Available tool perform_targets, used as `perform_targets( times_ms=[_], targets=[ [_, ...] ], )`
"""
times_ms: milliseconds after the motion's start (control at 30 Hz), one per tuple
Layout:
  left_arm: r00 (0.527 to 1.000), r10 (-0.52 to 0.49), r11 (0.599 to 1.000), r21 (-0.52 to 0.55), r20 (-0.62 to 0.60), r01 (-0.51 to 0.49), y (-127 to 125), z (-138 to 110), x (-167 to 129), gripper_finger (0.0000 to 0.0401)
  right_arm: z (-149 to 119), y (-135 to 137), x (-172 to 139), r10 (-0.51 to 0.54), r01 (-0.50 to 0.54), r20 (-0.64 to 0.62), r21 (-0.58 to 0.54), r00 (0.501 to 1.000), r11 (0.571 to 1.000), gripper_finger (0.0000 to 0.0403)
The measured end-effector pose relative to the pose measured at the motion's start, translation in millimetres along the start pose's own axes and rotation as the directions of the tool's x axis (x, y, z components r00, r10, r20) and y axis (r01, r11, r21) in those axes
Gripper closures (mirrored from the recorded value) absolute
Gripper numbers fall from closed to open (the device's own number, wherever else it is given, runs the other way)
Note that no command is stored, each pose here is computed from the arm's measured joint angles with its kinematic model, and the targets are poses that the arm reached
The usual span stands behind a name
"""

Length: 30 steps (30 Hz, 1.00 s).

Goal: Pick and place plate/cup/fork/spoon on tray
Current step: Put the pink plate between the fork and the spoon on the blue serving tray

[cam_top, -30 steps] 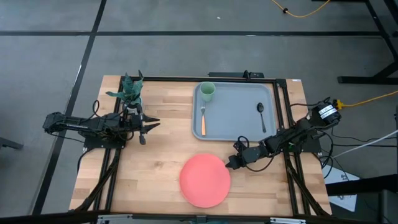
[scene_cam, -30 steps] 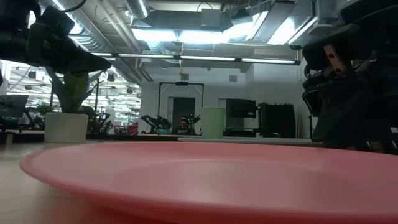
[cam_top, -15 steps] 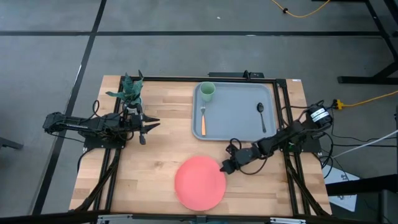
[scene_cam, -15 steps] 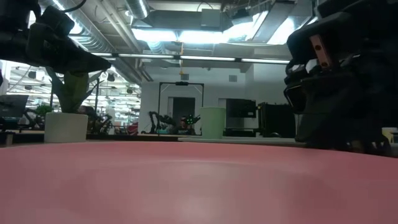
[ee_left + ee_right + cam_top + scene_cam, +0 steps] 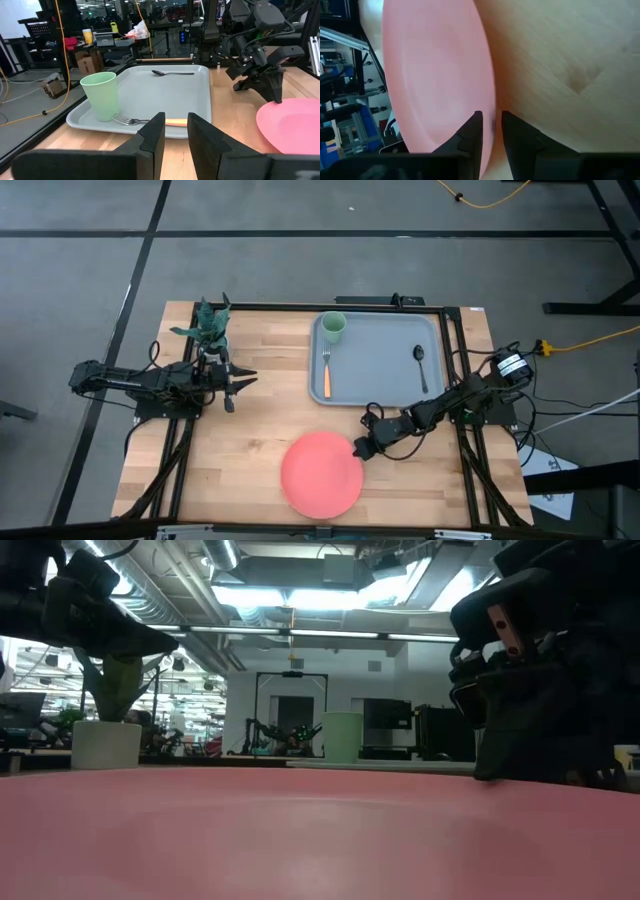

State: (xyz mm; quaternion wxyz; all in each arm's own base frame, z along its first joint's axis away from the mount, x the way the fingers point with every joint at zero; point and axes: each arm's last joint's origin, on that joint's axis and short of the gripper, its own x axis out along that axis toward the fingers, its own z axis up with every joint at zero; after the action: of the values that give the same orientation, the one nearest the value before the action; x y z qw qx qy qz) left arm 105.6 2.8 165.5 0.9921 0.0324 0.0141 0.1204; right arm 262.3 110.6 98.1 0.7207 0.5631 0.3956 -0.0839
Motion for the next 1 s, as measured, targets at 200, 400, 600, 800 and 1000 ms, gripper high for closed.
perform_targets(
  times_ms=[200,400,600,800,1000],
  targets=[
    [1.000,0.000,1.000,0.000,0.000,0.000,0,0,0,0.0325,-1,-1,9,-0.014,0.014,-0.052,0.004,0.999,1.000,0.0327],
    [1.000,0.000,1.000,0.000,0.000,0.000,0,0,0,0.0325,2,3,13,-0.005,0.004,-0.061,-0.017,0.998,1.000,0.0327],
    [1.000,0.000,1.000,0.000,0.000,0.000,0,0,0,0.0325,3,2,13,-0.011,0.011,-0.060,0.008,0.998,1.000,0.0351],
    [1.000,0.000,1.000,0.000,0.000,0.000,0,0,0,0.0325,3,2,13,-0.012,0.012,-0.048,0.004,0.999,1.000,0.0396],
    [1.000,0.000,1.000,0.000,0.000,0.000,0,0,0,0.0325,9,8,1,-0.002,0.002,0.032,-0.022,0.999,1.000,0.0399]
  ],
)
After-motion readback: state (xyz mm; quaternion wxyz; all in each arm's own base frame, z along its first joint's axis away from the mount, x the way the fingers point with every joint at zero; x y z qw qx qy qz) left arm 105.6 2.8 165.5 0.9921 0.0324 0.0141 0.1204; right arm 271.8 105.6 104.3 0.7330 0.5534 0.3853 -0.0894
